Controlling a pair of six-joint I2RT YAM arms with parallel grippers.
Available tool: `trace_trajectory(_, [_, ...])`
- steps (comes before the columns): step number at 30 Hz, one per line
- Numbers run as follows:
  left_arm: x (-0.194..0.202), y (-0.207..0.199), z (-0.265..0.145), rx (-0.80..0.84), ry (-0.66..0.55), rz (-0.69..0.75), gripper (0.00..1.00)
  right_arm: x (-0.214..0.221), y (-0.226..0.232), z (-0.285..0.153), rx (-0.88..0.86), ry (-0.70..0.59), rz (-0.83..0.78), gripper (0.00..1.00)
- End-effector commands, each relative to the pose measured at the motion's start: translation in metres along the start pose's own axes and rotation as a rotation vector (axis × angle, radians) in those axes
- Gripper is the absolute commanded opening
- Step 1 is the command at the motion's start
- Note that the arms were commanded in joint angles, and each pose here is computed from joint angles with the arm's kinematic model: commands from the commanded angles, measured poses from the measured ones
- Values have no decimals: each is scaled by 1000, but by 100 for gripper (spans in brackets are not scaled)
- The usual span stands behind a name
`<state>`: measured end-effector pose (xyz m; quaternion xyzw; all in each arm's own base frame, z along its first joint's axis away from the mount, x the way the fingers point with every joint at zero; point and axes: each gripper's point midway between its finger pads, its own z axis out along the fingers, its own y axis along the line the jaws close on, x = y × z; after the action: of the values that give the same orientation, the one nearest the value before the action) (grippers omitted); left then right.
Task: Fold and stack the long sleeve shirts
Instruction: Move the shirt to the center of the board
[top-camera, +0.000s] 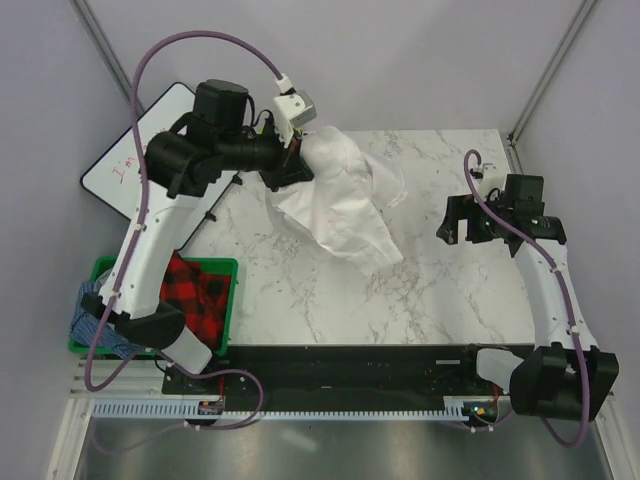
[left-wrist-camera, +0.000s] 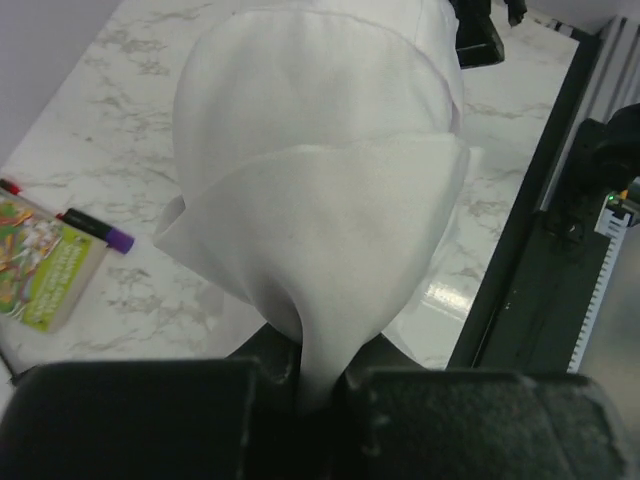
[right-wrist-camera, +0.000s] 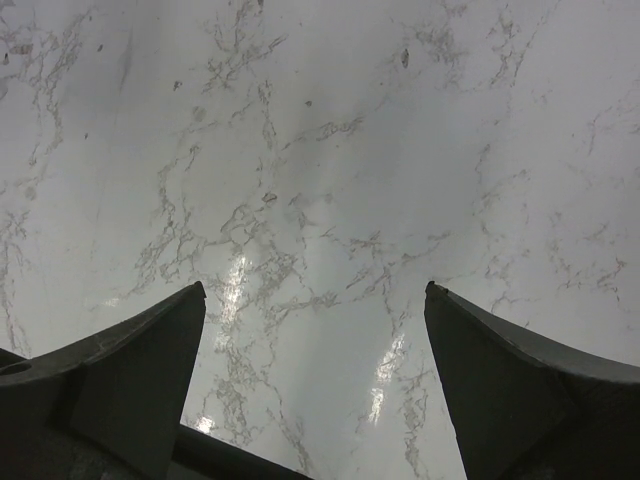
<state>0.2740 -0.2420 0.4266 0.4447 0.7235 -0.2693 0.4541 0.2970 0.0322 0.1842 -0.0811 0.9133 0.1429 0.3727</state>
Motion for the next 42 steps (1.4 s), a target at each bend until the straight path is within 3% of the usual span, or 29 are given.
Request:
trace_trajectory(1, [-29, -11, 7, 52, -176, -16, 4, -19, -1, -9, -41, -38, 24, 98])
trace_trajectory(3, [1, 10, 34, 3, -129, -68, 5, -22, -3, -9, -43, -29, 24, 98])
trace_trajectory(7, [38, 83, 20, -211, -137, -280, 2, -27, -4, -12, -43, -17, -8, 98])
trace_trajectory(10, [34, 62, 18, -216, -146, -231, 2, -30, -2, -13, -70, -4, -33, 98])
trace_trajectory(11, [27, 47, 19, -209, -157, -202, 6, -30, -2, -10, -80, 5, -31, 98])
trace_trajectory(14, [38, -5, 61, -101, -95, -180, 33, -27, 2, -1, -129, 36, -11, 98])
trace_trajectory(16, [47, -31, 92, -29, -40, -188, 44, -26, 2, 4, -147, 50, 4, 98])
trace_trajectory(20, [26, -8, 94, -103, -89, -189, 80, -27, 8, 9, -194, 55, 23, 98])
trace_trajectory(23, [50, 30, 74, -165, -76, -229, 86, -23, 15, 9, -232, 54, 22, 98])
trace_trajectory(25, [80, 44, 54, -152, -31, -206, 86, -14, 24, 12, -262, 77, 14, 98])
trace_trajectory(26, [117, 43, 58, -140, 45, -208, 86, -2, 29, 17, -279, 106, 7, 98])
trace_trajectory(28, [158, 49, 52, -142, 138, -113, 86, 15, 46, 27, -313, 165, -39, 98])
trace_trajectory(29, [192, 48, 55, -148, 210, -124, 90, 29, 52, 35, -321, 211, -42, 98])
trace_trajectory(32, [243, 67, 57, -188, 323, -164, 90, 45, 77, 60, -329, 268, -138, 98])
trace_trajectory(36, [279, 91, 67, -189, 384, -272, 82, 35, 101, 84, -343, 279, -237, 98])
trace_trajectory(42, [317, 76, 85, -115, 439, -422, 72, 8, 150, 103, -445, 243, -314, 93])
